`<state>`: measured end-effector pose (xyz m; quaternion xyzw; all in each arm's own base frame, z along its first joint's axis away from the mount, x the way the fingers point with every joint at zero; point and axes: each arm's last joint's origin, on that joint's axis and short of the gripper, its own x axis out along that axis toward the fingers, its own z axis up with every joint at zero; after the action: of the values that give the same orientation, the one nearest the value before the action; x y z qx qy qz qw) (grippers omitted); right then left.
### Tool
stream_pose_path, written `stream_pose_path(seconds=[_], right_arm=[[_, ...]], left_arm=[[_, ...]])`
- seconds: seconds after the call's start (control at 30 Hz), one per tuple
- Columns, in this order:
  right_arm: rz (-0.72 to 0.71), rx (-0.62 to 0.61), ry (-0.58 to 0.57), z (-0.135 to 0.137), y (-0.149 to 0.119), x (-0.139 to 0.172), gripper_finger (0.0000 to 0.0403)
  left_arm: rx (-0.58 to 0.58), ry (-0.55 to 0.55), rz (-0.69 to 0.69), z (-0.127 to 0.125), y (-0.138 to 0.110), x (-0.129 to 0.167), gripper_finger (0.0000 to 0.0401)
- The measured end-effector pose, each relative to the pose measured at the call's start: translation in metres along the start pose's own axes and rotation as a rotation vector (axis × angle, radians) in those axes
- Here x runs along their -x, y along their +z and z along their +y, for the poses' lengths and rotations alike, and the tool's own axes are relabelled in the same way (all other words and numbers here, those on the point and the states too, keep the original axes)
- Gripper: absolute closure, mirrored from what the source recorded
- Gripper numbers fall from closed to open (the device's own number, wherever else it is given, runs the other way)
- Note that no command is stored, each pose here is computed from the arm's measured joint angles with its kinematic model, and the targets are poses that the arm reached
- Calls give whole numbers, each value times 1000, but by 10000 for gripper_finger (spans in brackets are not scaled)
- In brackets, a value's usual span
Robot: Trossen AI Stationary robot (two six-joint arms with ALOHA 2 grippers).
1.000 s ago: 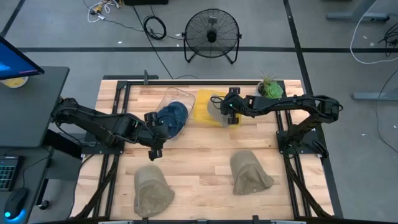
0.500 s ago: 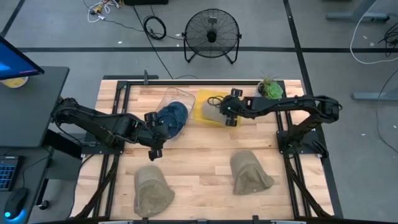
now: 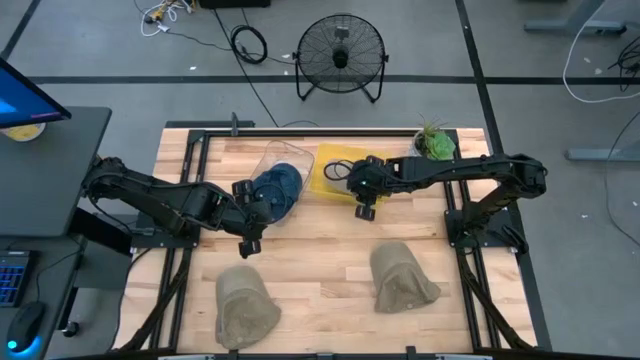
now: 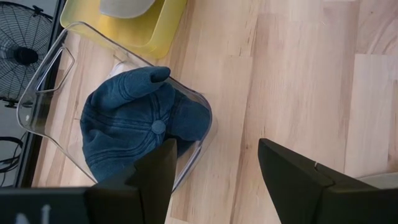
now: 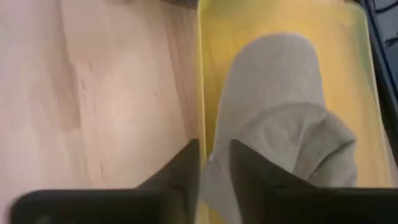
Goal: Pick & Place hat
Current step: Put the top right brown cap into the yellow bin
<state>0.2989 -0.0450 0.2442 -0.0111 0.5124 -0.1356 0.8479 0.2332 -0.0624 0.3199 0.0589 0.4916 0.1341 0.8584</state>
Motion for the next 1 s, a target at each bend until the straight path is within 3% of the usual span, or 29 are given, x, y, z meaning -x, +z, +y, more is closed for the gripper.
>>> stream_pose_path(seconds=[0.13,0.43,0.6,0.77,1.0], right_arm=[[8,-16,-16,-5,-4,-6,394],[55,-82,-36,-12,-26,-29,399],[52,-104,-60,-18,-29,-34,401],[76,-114,-177,-32,-31,-42,401],[125,-124,-172,-42,-34,-59,402]], left_arm=[[0,0,0,0,0,0,169],[0,0,0,0,0,0,169],[0,0,-1,0,0,0,169],[0,0,-2,0,0,0,169],[2,-1,-4,0,0,0,169]])
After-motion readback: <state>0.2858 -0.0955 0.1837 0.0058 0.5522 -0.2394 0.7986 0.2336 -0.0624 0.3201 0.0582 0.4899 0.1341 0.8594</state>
